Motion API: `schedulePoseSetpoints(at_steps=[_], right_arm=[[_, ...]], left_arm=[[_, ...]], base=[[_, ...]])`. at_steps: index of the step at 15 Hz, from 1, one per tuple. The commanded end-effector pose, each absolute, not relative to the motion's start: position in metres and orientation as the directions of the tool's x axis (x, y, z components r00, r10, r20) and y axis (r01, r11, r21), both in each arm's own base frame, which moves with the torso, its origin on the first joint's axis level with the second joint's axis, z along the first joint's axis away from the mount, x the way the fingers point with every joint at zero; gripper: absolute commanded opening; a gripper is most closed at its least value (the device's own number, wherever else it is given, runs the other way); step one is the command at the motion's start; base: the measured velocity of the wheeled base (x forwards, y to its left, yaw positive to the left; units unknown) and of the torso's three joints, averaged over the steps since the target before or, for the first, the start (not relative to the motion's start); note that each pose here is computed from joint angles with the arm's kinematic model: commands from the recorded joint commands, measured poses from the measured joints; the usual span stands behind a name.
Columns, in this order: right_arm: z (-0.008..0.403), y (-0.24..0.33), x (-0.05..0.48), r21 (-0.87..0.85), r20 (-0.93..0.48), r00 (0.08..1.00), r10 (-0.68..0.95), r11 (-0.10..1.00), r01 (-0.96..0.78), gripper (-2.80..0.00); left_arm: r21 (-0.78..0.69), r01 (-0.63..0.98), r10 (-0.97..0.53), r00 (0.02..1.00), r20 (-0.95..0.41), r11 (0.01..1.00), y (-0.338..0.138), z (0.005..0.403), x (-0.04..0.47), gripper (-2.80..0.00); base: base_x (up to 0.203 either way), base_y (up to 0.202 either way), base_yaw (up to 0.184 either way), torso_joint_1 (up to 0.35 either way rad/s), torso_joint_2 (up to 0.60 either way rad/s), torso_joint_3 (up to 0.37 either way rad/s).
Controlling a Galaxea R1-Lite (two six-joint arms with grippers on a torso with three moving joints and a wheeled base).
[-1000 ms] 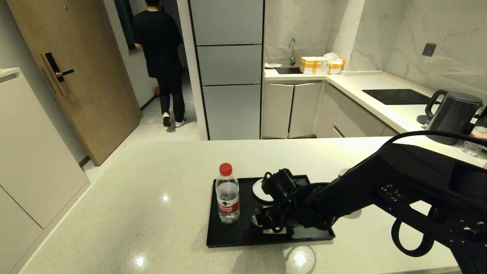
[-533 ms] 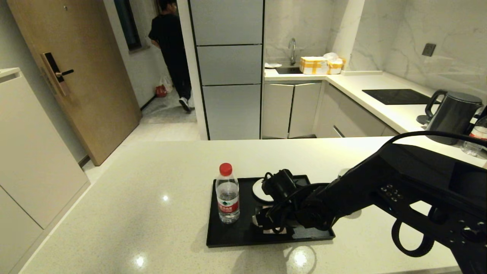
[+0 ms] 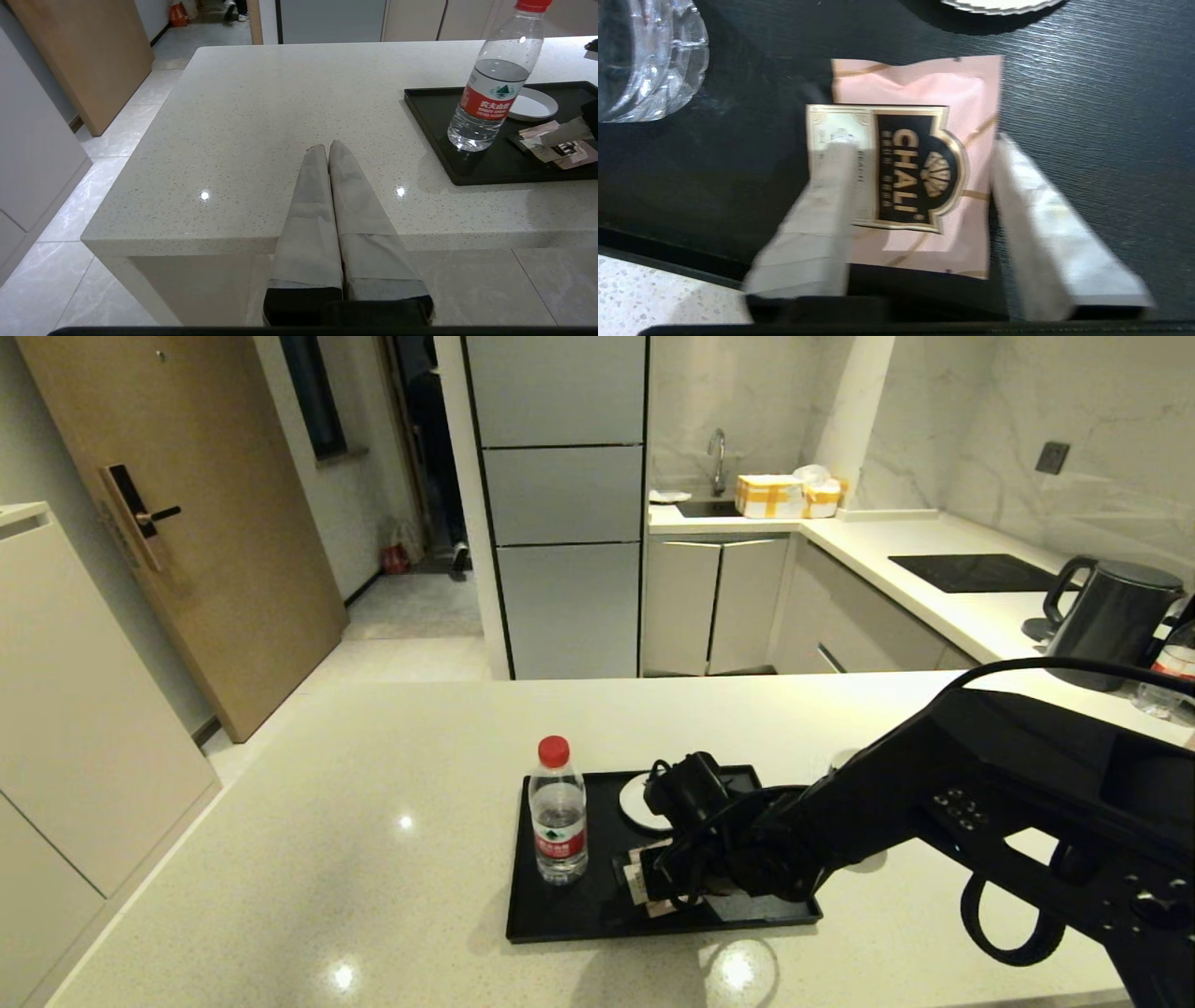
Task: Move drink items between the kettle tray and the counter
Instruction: Pick up the tea bag
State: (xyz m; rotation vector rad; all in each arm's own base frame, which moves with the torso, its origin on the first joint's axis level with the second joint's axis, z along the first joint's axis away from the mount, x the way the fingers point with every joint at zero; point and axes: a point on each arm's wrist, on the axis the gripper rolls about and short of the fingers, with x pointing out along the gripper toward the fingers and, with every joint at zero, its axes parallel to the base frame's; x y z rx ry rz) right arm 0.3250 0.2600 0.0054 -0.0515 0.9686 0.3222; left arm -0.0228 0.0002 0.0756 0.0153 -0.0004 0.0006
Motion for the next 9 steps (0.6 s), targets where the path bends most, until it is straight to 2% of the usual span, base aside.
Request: schedulePoseSetpoints(at_steps=[1, 9], right_arm=[[0.0041, 0.2594, 0.3241, 0.099, -0.818, 0.521, 0.244, 0.952, -0.29, -2.8], [0.0028, 0.2582, 0.3236, 0.096, -0.821, 0.518, 0.239, 0.953, -0.288, -2.8]], left_arm=[[0.015, -0.002, 0.002, 1.0, 0.002, 1.0, 0.0002, 0.0752, -0.0228, -2.8], [0.015, -0.002, 0.002, 1.0, 0.002, 1.0, 0.0002, 0.0752, -0.0228, -2.8]], base=[[0.0, 0.0, 0.0, 0.0, 0.0, 0.0], [0.0, 0.0, 0.0, 0.0, 0.0, 0.0]])
